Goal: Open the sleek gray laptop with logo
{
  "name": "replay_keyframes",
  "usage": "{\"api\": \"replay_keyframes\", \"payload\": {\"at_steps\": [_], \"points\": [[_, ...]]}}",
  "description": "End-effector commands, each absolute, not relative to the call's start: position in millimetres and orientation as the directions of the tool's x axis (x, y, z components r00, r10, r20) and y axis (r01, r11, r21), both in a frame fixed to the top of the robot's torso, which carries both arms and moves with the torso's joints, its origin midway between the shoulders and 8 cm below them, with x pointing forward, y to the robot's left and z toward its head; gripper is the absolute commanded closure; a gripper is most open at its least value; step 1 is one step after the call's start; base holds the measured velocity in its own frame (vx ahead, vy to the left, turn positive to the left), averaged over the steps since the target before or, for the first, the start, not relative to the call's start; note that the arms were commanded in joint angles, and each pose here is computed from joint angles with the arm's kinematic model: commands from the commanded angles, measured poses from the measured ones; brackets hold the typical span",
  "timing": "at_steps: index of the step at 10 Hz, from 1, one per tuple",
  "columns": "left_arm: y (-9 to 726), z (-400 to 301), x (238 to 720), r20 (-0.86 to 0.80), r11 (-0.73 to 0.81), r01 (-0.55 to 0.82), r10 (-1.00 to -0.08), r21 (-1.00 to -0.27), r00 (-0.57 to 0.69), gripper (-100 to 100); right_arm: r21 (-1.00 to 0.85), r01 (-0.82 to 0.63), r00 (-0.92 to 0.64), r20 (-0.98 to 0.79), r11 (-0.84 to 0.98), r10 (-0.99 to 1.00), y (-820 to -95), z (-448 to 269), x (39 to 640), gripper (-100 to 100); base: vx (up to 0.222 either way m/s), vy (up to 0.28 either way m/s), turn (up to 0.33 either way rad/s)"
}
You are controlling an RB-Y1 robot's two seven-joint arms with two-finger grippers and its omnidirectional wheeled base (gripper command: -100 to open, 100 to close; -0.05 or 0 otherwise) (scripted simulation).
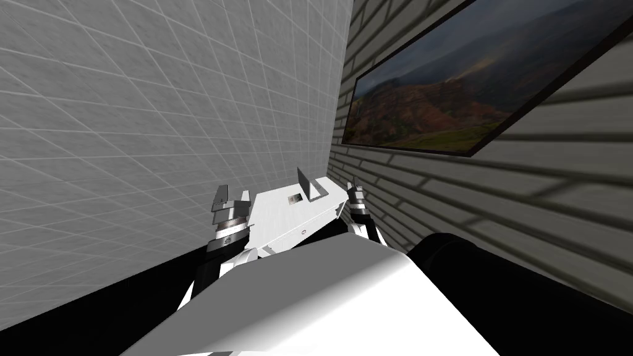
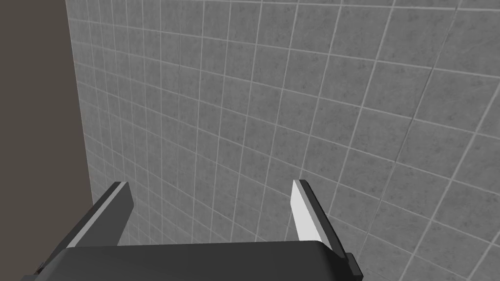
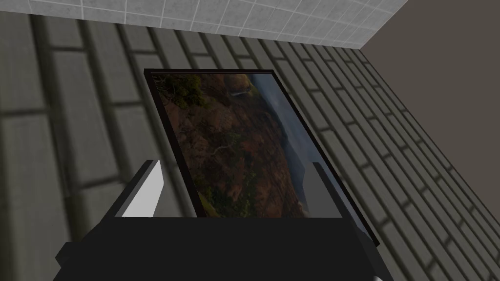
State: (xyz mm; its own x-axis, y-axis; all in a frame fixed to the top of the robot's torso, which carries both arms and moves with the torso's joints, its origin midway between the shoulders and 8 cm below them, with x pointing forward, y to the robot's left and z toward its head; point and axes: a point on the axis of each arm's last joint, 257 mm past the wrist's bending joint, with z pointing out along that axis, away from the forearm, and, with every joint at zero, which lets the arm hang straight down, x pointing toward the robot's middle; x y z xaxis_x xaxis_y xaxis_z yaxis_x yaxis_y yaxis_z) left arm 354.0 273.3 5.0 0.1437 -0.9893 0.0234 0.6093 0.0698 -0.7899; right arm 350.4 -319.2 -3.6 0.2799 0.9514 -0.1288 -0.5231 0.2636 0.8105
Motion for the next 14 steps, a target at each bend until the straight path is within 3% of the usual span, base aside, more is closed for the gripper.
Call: {"api": "replay_keyframes", "payload": {"at_steps": [1,9,10,14], "points": [[273.3,5.0,354.0,0.023,0.070,0.609,-0.989,-0.790,0.144,0,0.810,-0.523,0.280,-0.129,0.264,0.951,-319.1,-3.6,350.4,0,0.000,0.000,0.000],[273.3,5.2,354.0,0.023,0.070,0.610,-0.989,-0.790,0.144,0,0.810,-0.523,0.280,-0.129,0.264,0.951,-319.1,-3.4,350.4,0,0.000,0.000,0.000],[273.3,5.2,354.0,0.023,0.070,0.610,-0.989,-0.790,0.144,0,0.811,-0.497,0.276,-0.189,0.309,0.942,-319.2,-10.8,354.2,-100,-0.002,0.019,0.089],[273.2,4.9,354.1,0.024,0.070,0.609,-0.989,-0.790,0.144,0,0.798,-0.413,0.276,-0.351,0.440,0.895,-326.3,-34.6,363.6,-100,-0.014,0.044,0.112]]}}
